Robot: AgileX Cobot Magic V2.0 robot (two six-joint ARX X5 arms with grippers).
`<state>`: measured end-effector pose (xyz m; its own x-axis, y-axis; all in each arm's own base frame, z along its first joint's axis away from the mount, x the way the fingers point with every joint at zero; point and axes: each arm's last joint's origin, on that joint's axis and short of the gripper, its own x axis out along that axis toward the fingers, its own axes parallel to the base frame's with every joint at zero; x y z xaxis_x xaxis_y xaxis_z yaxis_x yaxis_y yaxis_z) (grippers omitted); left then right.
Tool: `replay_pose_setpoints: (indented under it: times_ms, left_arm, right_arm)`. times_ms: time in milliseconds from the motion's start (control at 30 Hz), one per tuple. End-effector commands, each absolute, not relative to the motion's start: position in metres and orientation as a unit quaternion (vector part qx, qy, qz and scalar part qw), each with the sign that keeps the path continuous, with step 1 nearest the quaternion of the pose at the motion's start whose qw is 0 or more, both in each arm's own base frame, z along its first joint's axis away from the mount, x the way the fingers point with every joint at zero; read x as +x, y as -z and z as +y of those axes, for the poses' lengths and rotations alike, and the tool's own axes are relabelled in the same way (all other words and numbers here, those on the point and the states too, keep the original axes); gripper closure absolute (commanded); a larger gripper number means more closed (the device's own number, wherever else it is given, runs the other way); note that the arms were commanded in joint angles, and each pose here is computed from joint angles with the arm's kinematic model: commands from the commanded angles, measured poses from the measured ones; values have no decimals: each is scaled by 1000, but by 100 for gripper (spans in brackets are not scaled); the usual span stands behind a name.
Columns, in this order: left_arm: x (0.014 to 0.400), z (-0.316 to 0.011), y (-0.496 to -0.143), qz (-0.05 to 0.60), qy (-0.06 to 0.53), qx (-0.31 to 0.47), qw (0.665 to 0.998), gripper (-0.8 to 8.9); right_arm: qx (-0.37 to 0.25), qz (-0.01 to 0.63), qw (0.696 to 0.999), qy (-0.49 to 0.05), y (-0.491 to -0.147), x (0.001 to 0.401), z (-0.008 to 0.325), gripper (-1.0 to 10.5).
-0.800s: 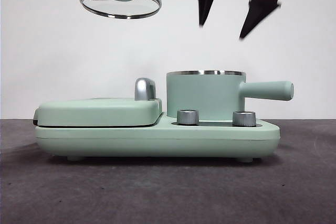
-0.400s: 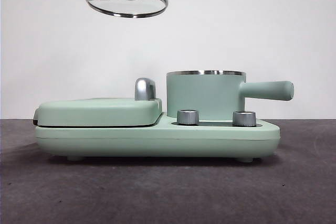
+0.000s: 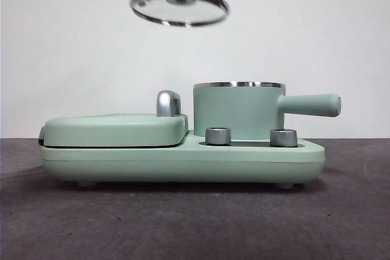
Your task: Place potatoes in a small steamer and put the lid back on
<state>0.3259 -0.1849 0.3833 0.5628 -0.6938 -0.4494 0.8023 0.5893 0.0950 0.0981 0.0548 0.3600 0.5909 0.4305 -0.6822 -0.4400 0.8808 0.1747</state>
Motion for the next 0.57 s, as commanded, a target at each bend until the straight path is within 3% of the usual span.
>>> replay_pose_setpoints:
  times_ms: [33,300,567]
  left_arm:
    - [335,-198,-384,136,459,169,862,763]
    - [349,-222,-369,92,495,172,847,764]
    - [360,-240,-344,86,525,191,825,808]
  right_arm:
    - [40,377,896,-231,-351,84,48,472]
    - [104,363,901,-216,-322,51,31,472]
    - [120,347,904,-217,-321,37,23,472]
